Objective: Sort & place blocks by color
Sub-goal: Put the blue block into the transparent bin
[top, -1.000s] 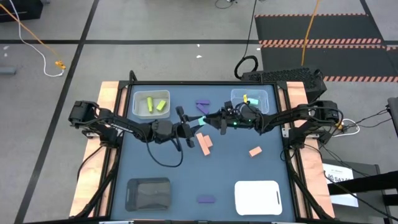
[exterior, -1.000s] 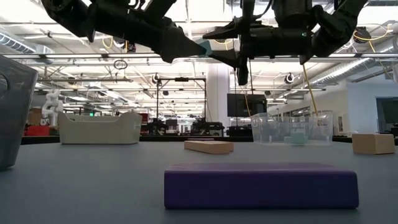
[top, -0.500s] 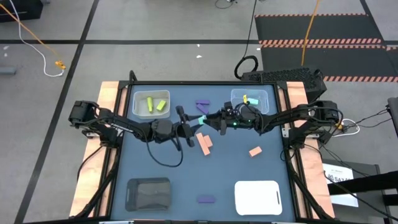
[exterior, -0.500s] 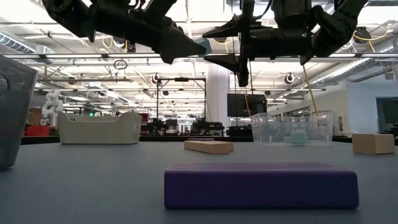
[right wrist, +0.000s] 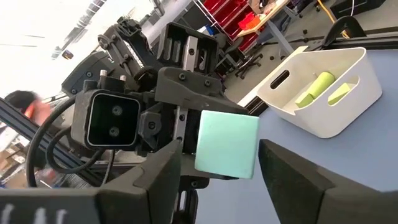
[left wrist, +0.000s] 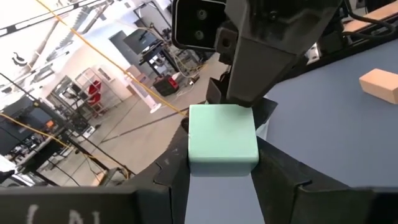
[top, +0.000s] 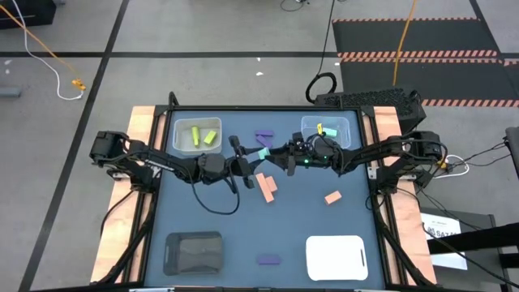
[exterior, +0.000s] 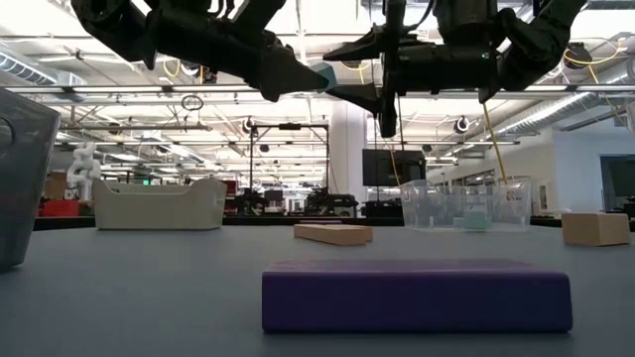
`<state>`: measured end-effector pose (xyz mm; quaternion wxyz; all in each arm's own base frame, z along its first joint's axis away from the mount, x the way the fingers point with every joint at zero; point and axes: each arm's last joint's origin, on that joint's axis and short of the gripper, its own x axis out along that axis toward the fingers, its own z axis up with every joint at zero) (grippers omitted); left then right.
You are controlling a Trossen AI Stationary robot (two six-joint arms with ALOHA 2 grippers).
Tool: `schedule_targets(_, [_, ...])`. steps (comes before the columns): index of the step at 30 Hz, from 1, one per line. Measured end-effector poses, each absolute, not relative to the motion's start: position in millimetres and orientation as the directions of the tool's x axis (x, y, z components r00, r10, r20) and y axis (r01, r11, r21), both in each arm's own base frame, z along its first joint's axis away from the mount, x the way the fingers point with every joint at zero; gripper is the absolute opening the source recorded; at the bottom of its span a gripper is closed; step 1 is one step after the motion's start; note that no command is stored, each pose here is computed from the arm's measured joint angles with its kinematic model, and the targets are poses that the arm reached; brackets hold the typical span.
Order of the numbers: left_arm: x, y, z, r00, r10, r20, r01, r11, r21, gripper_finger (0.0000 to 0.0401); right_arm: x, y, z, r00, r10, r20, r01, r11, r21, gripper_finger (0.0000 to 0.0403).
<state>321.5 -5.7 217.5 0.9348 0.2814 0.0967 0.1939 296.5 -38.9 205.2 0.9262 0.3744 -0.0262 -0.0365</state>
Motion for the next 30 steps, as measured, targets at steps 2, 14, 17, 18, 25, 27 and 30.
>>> schedule_targets(2, [321.5,-5.7,217.5,0.906,0.417,-0.071,-0.308,0.767,0.563,0.0137,296.5,-39.1,205.2,0.996,-0.092,0.021,0.052,0.717,0.695,0.0197])
schedule_targets(14, [321.4,-4.0,217.4,0.903,0.425,-0.072,-0.311,0.758,0.573,0.014,296.3,-40.5,205.7,0.99,-0.141,0.024,0.087,0.73,0.678,0.0114])
schedule_targets(17, [321.5,-3.0,217.5,0.902,0.426,-0.071,-0.312,0.757,0.574,0.0142,296.3,-40.5,205.7,0.99,-0.14,0.025,0.086,0.73,0.678,0.011])
schedule_targets(18, [321.5,-3.0,217.5,0.902,0.425,-0.071,-0.312,0.758,0.573,0.0142,296.3,-40.5,205.7,0.99,-0.14,0.025,0.086,0.731,0.677,0.0117])
schedule_targets(25, [321.6,-3.8,218.3,0.907,0.417,-0.064,-0.312,0.766,0.562,0.0144,296.3,-40.5,205.2,0.99,-0.14,0.019,0.089,0.727,0.681,0.0224])
schedule_targets(27, [321.8,-3.8,218.3,0.911,0.408,-0.064,-0.305,0.769,0.562,0.0144,297.1,-40.6,206.4,0.99,-0.14,0.022,0.086,0.72,0.689,0.0245])
schedule_targets(30, [322.2,-3.4,218.4,0.922,0.382,-0.064,-0.283,0.779,0.56,0.0144,300.3,-39.4,211.9,0.99,-0.134,0.042,0.069,0.72,0.69,0.0257])
